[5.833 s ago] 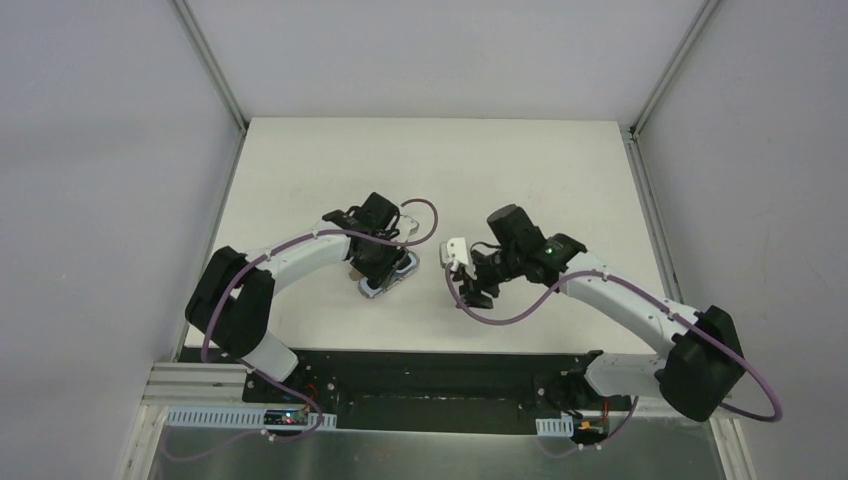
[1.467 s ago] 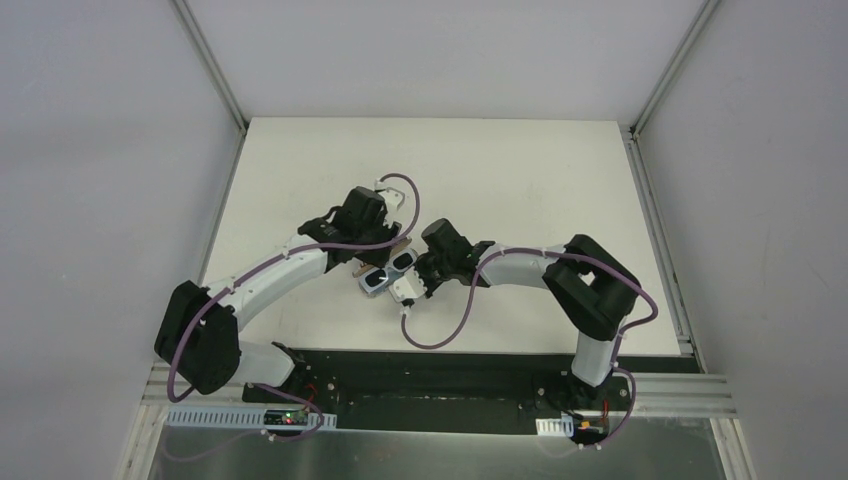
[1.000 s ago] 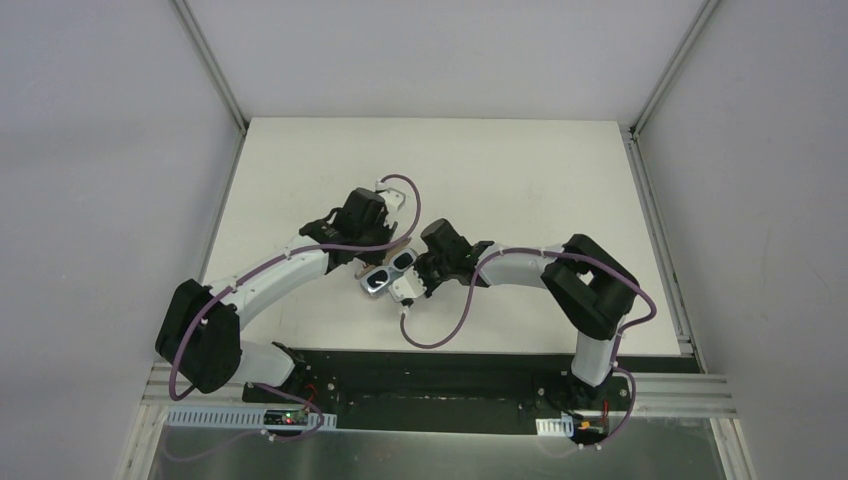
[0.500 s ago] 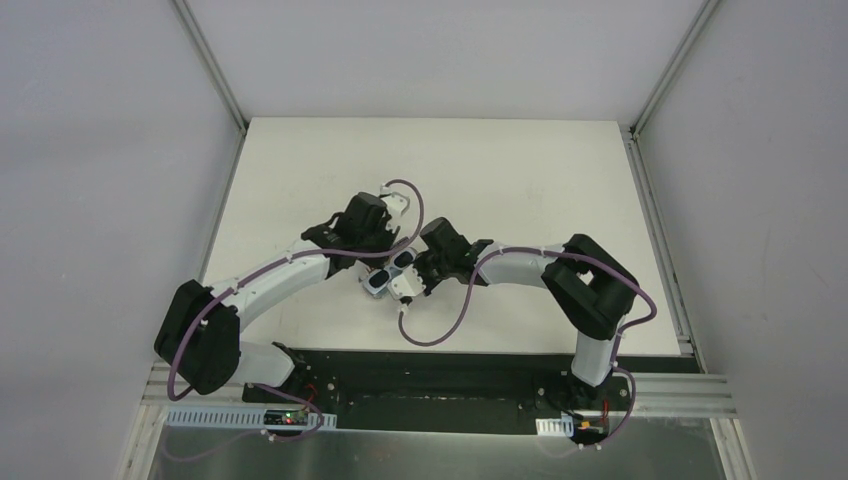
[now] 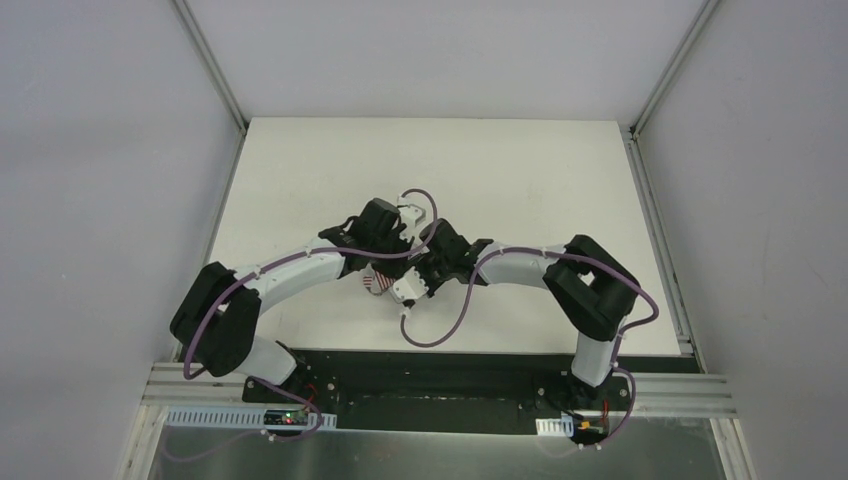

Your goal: Organize the sunglasses

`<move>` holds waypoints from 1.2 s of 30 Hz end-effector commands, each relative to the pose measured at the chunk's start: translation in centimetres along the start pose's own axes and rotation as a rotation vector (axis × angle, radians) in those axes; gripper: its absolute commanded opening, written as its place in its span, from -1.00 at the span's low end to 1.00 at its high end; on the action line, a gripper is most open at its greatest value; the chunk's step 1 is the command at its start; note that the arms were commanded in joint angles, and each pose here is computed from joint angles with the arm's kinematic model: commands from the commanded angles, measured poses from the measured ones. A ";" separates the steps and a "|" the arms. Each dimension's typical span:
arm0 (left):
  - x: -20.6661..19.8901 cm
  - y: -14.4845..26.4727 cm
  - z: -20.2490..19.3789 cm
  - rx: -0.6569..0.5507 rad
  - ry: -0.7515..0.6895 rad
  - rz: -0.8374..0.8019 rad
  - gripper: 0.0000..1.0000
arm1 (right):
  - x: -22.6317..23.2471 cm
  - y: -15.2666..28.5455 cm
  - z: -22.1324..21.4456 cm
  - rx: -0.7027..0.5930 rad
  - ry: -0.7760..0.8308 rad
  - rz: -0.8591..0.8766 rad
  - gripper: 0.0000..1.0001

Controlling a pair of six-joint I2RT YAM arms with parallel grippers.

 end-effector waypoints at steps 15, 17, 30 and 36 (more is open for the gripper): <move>-1.2 -4.6 -2.7 0.174 0.027 -0.032 -0.83 | -2.5 8.8 0.8 -0.268 -0.763 -0.075 -0.24; -1.2 -4.6 -2.6 0.168 0.027 -0.027 -0.84 | -2.5 10.1 0.4 -0.313 -0.816 -0.071 -0.24; -1.9 -2.8 -1.3 0.051 -0.023 -0.027 -0.29 | 0.3 12.0 -0.9 -0.277 -0.884 -0.082 -0.05; -3.9 2.3 0.8 -0.120 -0.057 -0.145 -0.12 | 0.8 12.1 -1.3 -0.249 -0.845 -0.093 -0.13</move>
Point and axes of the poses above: each gripper's point midway between its finger pads, its own y axis back along the fingers, its own x axis along the line the jaws close on, z = x × y, the point moved 10 cm from there along y, back along the fingers, and after that the axes turned 13 degrees about y, right-handed, at the moved point
